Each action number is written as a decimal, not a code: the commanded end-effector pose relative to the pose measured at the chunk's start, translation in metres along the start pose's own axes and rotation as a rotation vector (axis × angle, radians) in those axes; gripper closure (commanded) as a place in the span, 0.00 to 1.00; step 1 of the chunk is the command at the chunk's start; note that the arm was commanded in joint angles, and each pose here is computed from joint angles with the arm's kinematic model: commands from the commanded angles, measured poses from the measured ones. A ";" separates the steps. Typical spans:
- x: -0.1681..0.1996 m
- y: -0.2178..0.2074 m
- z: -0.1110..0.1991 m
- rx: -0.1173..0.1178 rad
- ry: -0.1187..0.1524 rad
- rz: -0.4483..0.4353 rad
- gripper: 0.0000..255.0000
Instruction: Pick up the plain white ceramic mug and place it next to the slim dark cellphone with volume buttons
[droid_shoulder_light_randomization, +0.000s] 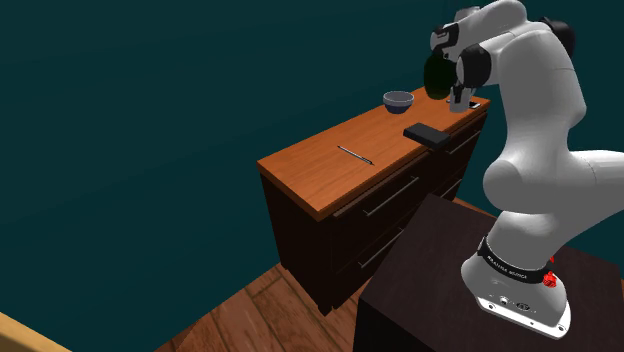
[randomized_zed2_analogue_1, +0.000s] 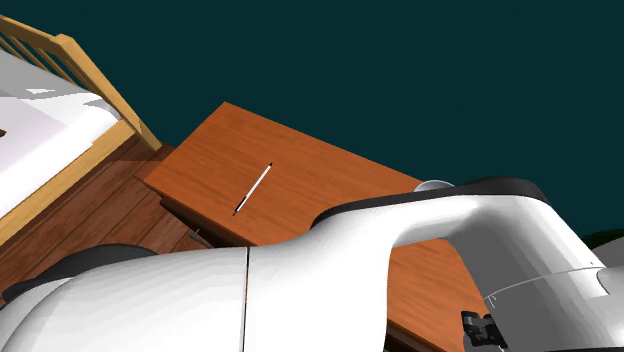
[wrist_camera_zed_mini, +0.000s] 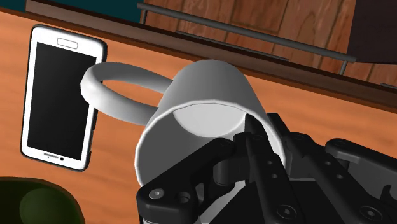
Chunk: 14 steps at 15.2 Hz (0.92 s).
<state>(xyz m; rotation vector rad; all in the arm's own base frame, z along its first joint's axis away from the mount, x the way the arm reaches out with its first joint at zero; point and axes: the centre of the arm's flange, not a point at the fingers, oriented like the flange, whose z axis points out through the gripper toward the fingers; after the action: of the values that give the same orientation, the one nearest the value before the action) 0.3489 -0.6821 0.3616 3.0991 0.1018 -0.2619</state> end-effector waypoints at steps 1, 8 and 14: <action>0.001 -0.001 0.002 -0.001 0.000 0.000 1.00; 0.001 -0.001 0.002 -0.001 0.000 0.000 0.00; 0.001 -0.001 -0.024 -0.001 0.000 0.000 0.00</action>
<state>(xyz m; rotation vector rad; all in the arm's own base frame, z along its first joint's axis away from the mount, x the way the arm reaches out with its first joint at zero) 0.3532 -0.6804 0.3745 3.0979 0.1016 -0.2609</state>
